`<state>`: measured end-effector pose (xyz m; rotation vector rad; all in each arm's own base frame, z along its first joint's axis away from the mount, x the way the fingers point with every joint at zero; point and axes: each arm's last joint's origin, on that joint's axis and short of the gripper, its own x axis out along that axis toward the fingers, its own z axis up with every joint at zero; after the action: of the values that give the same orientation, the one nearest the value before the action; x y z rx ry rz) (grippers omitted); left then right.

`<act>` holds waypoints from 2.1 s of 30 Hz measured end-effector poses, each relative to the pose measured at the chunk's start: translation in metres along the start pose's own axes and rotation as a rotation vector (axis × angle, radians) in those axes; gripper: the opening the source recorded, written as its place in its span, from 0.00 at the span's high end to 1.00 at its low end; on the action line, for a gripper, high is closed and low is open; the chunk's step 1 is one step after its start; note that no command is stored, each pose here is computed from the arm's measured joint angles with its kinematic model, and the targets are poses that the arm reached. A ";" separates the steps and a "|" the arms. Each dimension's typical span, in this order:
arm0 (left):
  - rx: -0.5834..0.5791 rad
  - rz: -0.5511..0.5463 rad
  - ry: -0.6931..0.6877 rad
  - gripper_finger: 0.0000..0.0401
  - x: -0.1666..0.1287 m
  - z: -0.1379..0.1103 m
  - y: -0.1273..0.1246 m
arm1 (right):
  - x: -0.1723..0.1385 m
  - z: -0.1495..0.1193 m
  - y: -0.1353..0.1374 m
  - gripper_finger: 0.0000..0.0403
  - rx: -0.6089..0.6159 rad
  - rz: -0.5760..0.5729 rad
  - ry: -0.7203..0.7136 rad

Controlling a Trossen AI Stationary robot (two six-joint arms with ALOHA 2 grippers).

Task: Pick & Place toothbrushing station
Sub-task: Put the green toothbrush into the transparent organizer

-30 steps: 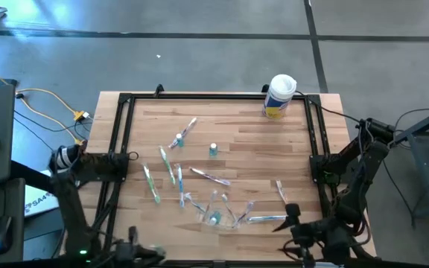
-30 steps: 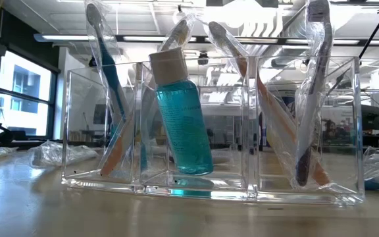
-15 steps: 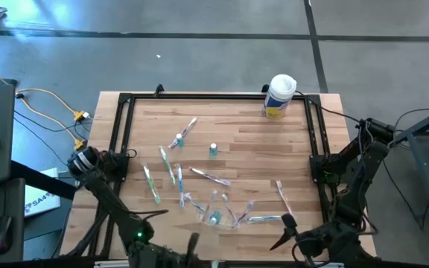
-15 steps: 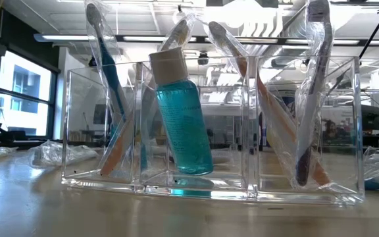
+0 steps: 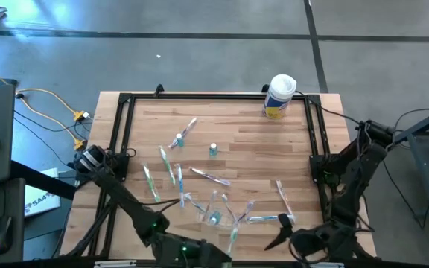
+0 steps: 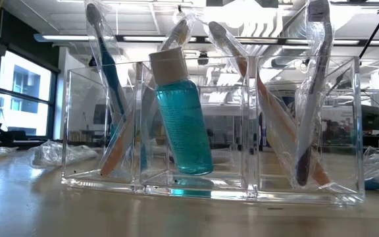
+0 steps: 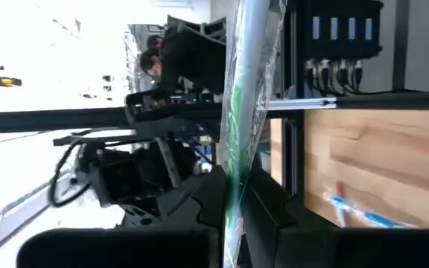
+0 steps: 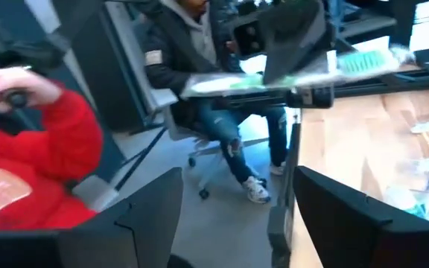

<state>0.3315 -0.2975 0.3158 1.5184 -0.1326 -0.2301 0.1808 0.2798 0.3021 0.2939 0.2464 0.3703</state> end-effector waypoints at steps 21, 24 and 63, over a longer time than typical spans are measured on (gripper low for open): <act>0.379 -0.059 0.321 0.95 0.022 -0.008 -0.035 | 0.050 0.022 -0.061 0.38 0.188 -0.187 -0.141; 0.388 -0.062 0.318 0.95 0.021 -0.007 -0.035 | 0.051 0.022 -0.063 0.38 0.183 -0.197 -0.136; 0.374 -0.035 0.304 0.95 0.031 -0.025 -0.030 | 0.058 0.024 -0.080 0.96 0.121 -0.138 -0.043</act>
<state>0.3651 -0.2818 0.2826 1.9094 0.0990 0.0020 0.2658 0.2257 0.2878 0.4012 0.2457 0.2132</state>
